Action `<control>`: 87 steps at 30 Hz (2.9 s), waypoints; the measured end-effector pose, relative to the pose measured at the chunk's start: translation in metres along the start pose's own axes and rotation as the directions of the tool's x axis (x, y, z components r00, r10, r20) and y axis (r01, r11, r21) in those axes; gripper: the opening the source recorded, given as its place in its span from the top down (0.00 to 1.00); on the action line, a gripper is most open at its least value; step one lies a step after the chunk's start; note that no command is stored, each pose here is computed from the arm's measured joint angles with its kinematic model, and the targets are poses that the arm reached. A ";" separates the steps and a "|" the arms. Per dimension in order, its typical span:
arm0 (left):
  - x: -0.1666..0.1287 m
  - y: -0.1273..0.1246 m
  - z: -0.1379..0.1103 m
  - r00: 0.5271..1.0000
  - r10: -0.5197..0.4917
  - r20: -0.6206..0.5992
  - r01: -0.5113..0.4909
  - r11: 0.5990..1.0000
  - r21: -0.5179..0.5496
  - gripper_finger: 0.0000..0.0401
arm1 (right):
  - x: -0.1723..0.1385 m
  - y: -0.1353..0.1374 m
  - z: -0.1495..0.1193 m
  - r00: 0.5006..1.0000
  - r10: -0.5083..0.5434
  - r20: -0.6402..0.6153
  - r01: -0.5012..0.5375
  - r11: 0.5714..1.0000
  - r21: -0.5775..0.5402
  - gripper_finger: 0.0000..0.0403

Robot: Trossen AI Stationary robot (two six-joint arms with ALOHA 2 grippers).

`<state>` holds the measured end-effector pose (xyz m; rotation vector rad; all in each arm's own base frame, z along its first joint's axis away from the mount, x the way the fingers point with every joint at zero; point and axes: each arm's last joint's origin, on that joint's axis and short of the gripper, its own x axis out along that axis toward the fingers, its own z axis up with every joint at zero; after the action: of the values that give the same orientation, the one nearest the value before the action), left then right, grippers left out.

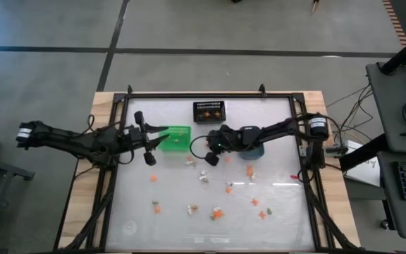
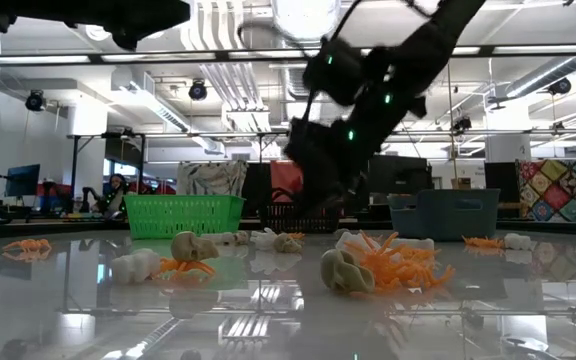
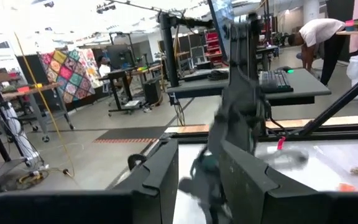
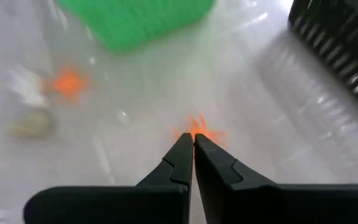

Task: Sort Halloween decoration
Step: Put the orange spider toy into the black bin

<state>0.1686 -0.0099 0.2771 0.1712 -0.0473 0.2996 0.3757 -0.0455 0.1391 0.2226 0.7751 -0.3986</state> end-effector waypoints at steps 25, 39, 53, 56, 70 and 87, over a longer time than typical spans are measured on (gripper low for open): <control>0.122 -0.039 -0.045 0.821 -0.115 -0.560 0.217 0.969 0.120 0.81 | -0.156 -0.015 -0.002 0.948 0.154 0.279 -0.135 0.987 -0.086 0.98; 0.181 -0.029 -0.094 0.674 -0.186 -0.715 0.294 0.955 0.028 0.76 | -0.171 -0.011 -0.007 0.945 0.173 0.276 -0.139 0.981 -0.136 0.98; 0.196 -0.029 -0.132 0.656 -0.167 -0.736 0.270 0.963 0.023 0.48 | -0.180 -0.012 -0.045 0.930 0.230 0.286 -0.206 0.972 -0.114 0.98; 0.198 -0.028 -0.144 0.639 -0.155 -0.754 0.265 0.964 0.026 0.48 | -0.183 -0.016 -0.052 0.906 0.246 0.343 -0.222 0.969 -0.108 0.98; 0.204 -0.014 -0.171 0.604 -0.116 -0.788 0.222 0.975 0.027 0.52 | -0.181 -0.023 -0.070 0.864 0.268 0.427 -0.250 0.963 -0.098 0.98; 0.202 -0.004 -0.176 0.591 -0.108 -0.800 0.179 0.984 -0.001 0.52 | -0.181 -0.022 -0.069 0.861 0.268 0.431 -0.253 0.963 -0.094 0.98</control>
<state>0.3660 0.0757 0.1173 0.1052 0.8917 0.1909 0.2054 0.0058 0.2192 0.1917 0.2952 -0.1651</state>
